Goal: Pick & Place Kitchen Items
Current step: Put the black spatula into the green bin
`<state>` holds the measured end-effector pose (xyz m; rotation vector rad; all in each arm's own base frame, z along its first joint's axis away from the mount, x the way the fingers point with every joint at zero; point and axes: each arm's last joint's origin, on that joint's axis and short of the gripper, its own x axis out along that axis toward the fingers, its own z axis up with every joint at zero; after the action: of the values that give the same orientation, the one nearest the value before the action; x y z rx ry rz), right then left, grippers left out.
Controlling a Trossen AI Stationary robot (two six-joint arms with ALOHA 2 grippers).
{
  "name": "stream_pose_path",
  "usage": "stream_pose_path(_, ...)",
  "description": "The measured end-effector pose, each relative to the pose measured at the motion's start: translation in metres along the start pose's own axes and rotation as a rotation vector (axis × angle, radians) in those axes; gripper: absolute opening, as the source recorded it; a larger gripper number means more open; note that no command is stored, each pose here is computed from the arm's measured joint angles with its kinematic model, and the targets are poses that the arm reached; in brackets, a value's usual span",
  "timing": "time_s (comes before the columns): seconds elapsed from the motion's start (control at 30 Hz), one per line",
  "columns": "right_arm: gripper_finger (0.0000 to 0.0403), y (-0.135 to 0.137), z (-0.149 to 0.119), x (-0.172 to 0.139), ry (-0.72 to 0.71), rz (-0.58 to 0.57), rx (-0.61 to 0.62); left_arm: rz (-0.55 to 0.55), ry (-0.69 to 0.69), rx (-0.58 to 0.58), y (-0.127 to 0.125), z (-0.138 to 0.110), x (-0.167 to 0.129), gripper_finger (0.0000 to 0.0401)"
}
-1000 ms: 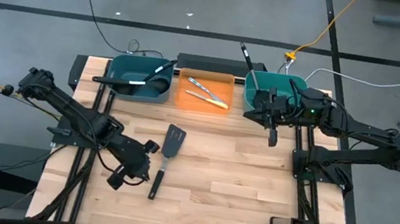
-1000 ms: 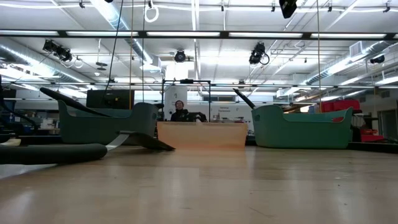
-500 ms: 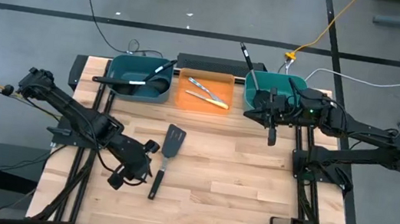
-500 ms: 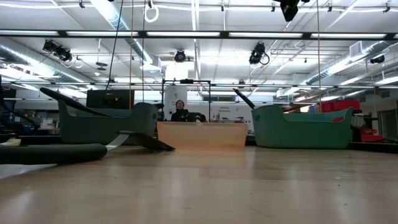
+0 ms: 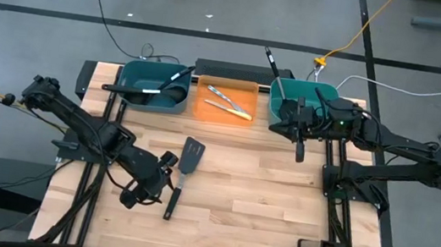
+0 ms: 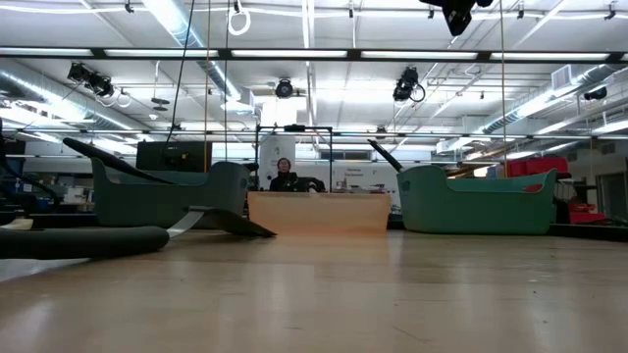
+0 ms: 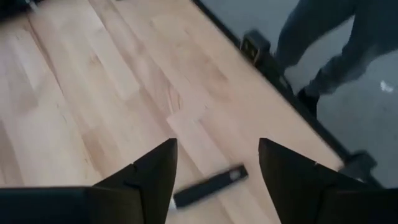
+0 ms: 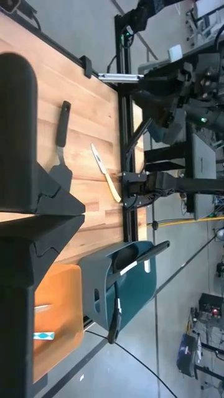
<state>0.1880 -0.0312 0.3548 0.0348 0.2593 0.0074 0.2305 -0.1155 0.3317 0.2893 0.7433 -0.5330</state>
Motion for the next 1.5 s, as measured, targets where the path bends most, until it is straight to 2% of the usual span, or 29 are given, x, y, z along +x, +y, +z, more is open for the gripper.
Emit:
stream_pose_path(0.27, 0.0005, 0.0, -0.004, 0.0, 0.037, 0.004, -0.018, -0.008, 0.105, 0.01, 0.003, 0.016, 0.017, 0.0243)
stream_pose_path(0.33, 0.0005, 0.0, -0.004, 0.001, 0.039, 0.004, -0.017, -0.02, 0.178, 0.019, 0.004, 0.014, 0.024, 0.0243)
stream_pose_path(0.4, 0.0005, 0.0, -0.006, 0.002, 0.055, 0.016, -0.013, -0.018, 0.157, 0.04, 0.005, 0.021, 0.03, 0.0243)
stream_pose_path(0.47, 0.0005, 0.0, -0.005, 0.003, 0.05, 0.039, -0.013, -0.032, 0.218, 0.062, 0.005, 0.016, 0.036, 0.0243)
stream_pose_path(0.53, 0.0005, 0.001, -0.007, 0.005, 0.071, 0.055, -0.008, -0.026, 0.185, 0.099, 0.006, 0.023, 0.041, 0.0243)
stream_pose_path(0.6, 0.0005, 0.0, -0.007, 0.007, 0.071, 0.059, -0.008, -0.045, 0.282, 0.136, 0.005, 0.014, 0.046, 0.0243)
stream_pose_path(0.67, 0.0005, 0.0, -0.01, 0.008, 0.095, 0.06, 0.0, -0.045, 0.259, 0.178, 0.006, 0.018, 0.052, 0.0243)
stream_pose_path(0.73, 0.0005, 0.0, -0.009, 0.011, 0.086, 0.063, -0.005, -0.057, 0.329, 0.203, 0.004, 0.011, 0.052, 0.0243)
stream_pose_path(0.83, 0.0005, 0.001, -0.011, 0.012, 0.1, 0.083, -0.002, -0.057, 0.329, 0.217, 0.004, 0.013, 0.059, 0.0243)
stream_pose_path(0.9, 0.0005, 0.002, -0.01, 0.013, 0.097, 0.093, -0.003, -0.075, 0.386, 0.207, 0.002, 0.007, 0.059, 0.0243)
stream_pose_path(0.97, 0.0005, 0.002, -0.011, 0.014, 0.1, 0.093, -0.003, -0.074, 0.348, 0.206, 0.001, 0.011, 0.061, 0.0243)
stream_pose_path(1.03, 0.0005, 0.002, -0.01, 0.014, 0.094, 0.093, -0.005, -0.083, 0.378, 0.2, 0.0, 0.008, 0.06, 0.0243)
stream_pose_path(1.3, 0.0005, 0.002, -0.01, 0.014, 0.092, 0.093, -0.032, -0.081, 0.361, 0.186, 0.0, 0.009, 0.061, 0.0243)
stream_pose_path(1.5, 0.0005, 0.002, -0.01, 0.014, 0.094, 0.092, -0.034, -0.073, 0.363, 0.221, 0.001, 0.009, 0.061, 0.0243)
